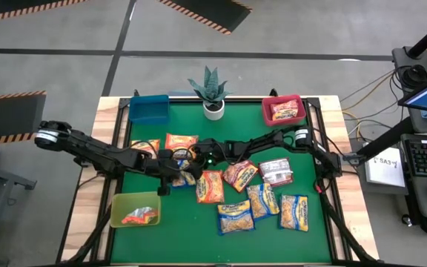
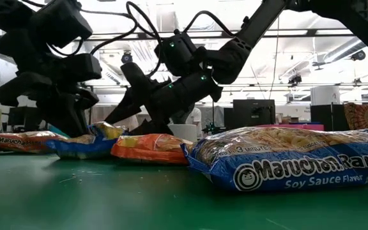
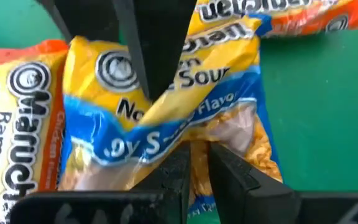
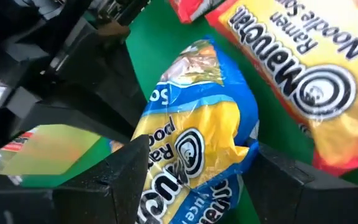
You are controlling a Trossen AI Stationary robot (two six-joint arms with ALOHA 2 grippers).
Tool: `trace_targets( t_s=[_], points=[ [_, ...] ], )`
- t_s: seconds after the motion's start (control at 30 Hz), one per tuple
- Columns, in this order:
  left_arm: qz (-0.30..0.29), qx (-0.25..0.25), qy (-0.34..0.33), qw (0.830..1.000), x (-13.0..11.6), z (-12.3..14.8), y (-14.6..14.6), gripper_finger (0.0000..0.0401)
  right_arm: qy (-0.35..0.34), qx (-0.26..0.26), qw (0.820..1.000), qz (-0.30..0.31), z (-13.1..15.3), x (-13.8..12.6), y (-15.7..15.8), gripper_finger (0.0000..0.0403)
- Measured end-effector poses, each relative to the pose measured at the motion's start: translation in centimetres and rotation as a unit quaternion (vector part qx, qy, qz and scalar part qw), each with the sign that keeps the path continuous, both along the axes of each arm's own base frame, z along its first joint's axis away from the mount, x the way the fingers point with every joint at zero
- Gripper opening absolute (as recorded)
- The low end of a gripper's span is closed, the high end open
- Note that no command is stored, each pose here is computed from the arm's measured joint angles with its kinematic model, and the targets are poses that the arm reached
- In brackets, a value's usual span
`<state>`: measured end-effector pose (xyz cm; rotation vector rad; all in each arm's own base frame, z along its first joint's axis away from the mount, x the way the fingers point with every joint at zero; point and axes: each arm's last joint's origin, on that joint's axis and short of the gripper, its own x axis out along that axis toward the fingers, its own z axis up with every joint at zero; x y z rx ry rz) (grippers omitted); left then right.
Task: Sort Maruchan noodles
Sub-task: Put the blue noodle pack into the blue bin
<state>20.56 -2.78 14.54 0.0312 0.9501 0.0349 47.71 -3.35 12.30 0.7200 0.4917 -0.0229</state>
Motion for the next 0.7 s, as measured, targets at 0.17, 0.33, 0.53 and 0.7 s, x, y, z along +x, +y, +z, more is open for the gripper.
trace_targets(
  t_s=[0.17,0.33,0.53,0.7],
  points=[
    [0.01,0.012,-0.005,1.0,0.0,0.0,0.1,0.0038,-0.014,-0.043,0.999,0.003,0.2,0.1,-0.1,0.0208],
    [0.013,0.016,-0.005,1.0,0.2,-0.1,0.1,0.0038,-0.016,-0.065,0.998,-0.009,-0.2,0.2,-0.2,0.0155],
    [0.012,0.016,-0.008,1.0,0.4,0.3,0.0,0.0038,-0.012,-0.092,0.996,-0.007,-0.7,0.2,-0.4,0.0027],
    [-0.006,0.021,0.005,1.0,0.5,1.9,-0.1,0.0038,-0.018,-0.12,0.993,0.007,-0.5,0.2,-0.4,0.0011]
  ],
)
